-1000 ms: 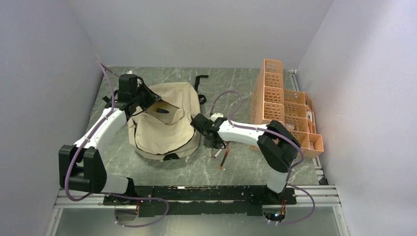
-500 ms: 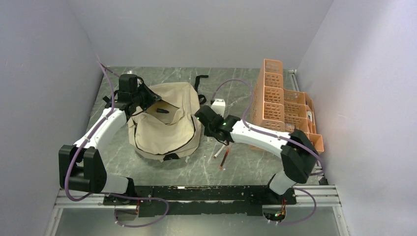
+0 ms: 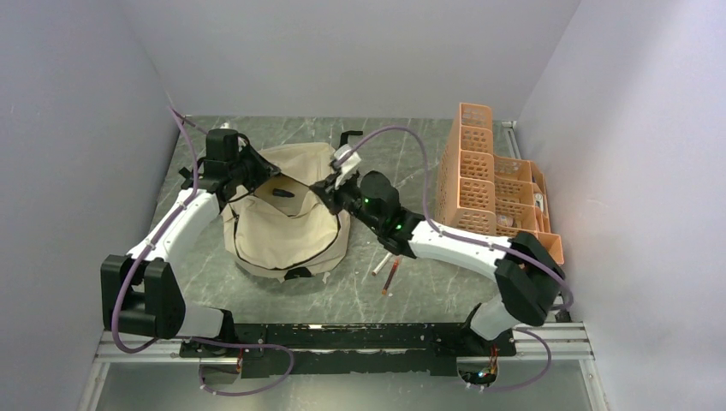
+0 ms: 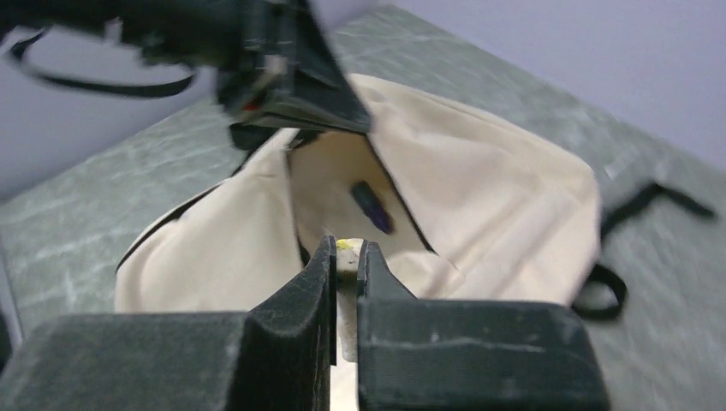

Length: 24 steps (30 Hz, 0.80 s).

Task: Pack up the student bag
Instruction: Place the stationery in the student bag.

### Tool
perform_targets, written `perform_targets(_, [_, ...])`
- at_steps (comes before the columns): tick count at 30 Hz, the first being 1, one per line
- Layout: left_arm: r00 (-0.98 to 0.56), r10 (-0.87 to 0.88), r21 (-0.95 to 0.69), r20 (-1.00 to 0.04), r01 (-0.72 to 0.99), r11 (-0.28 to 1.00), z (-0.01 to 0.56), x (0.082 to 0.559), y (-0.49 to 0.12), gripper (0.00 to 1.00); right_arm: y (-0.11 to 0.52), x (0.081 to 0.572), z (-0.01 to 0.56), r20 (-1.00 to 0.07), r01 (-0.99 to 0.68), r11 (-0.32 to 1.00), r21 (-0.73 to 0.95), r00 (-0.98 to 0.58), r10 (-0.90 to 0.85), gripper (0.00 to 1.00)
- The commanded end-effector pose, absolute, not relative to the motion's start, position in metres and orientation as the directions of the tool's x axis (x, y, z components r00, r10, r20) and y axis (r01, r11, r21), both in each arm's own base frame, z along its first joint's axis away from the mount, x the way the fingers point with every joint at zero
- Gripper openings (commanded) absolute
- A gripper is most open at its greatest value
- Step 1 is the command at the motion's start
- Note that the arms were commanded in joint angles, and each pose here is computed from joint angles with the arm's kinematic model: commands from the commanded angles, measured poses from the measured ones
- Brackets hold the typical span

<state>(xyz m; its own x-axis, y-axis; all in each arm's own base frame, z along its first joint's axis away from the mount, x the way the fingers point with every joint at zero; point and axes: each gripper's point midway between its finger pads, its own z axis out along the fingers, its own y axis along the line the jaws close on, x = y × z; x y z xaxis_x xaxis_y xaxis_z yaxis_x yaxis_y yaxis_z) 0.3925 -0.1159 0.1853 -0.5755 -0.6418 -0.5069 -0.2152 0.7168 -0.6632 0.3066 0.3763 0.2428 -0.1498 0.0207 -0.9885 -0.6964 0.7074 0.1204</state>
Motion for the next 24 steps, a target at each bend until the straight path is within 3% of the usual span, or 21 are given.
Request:
perform_targets(1, [-0.532, -0.646, -0.682, -0.547, -0.165, 0.713, 0.214, 0.394, -0.113, 0.05, 0.43, 0.276, 0.278, -0.972, -0.895, 0.398, -0.2, 0.232, 0.033, 0.0])
perform_targets(6, [-0.529, -0.648, -0.682, -0.548, -0.166, 0.712, 0.215, 0.391, -0.111, 0.05, 0.46, 0.252, 0.255, -0.897, -0.89, 0.145, -0.431, 0.44, 0.036, 0.0])
perform_targets(10, [-0.525, -0.651, -0.685, -0.548, -0.165, 0.71, 0.216, 0.389, -0.11, 0.05, 0.477, 0.246, 0.243, -0.843, -0.846, 0.049, -0.531, 0.533, 0.075, 0.0])
perform_targets(17, [-0.527, -0.651, -0.688, -0.546, -0.161, 0.707, 0.219, 0.386, -0.111, 0.05, 0.498, 0.271, 0.23, -0.784, -0.785, 0.076, -0.615, 0.619, 0.043, 0.0])
perform_targets(24, [-0.528, -0.655, -0.692, -0.54, -0.166, 0.703, 0.217, 0.384, -0.111, 0.05, 0.503, 0.311, 0.199, -0.698, -0.687, 0.126, -0.716, 0.706, -0.122, 0.0])
